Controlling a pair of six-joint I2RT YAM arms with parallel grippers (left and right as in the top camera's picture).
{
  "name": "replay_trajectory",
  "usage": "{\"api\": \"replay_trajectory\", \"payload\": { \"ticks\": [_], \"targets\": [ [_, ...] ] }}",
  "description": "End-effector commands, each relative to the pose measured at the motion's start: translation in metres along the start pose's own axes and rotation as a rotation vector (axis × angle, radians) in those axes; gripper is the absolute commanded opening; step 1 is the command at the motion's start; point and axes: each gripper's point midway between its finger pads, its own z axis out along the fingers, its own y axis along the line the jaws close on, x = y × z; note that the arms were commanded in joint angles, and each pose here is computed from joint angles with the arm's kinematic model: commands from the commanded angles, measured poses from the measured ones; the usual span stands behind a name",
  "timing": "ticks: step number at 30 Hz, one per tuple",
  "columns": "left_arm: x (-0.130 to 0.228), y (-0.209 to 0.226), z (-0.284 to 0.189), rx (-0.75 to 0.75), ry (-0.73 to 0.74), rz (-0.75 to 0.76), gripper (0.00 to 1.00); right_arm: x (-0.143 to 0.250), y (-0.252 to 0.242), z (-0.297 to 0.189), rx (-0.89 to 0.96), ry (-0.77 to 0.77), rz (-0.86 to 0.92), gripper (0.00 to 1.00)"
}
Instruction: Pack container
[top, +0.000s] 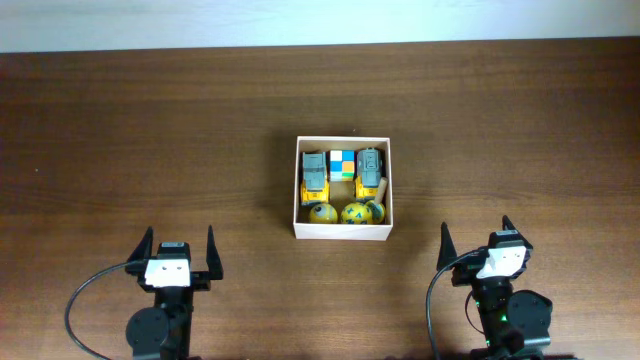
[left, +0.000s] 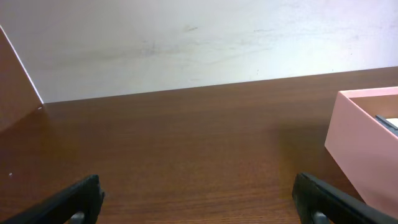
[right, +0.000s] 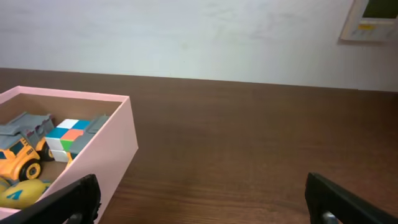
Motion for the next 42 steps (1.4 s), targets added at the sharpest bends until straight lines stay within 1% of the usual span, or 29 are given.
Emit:
{"api": "replay_trajectory", "payload": {
  "ticks": [1, 42],
  "targets": [
    [0.0018, 0.0002, 0.0000, -0.004, -0.001, 0.016, 0.99, 0.0033, 0.0012, 0.0004, -0.009, 0.001, -0.021, 0.99],
    [0.0018, 0.0002, 0.0000, -0.004, -0.001, 0.016, 0.99, 0.0031, 0.0000, 0.0004, -0.002, 0.001, -0.038, 0.99]
  ]
}}
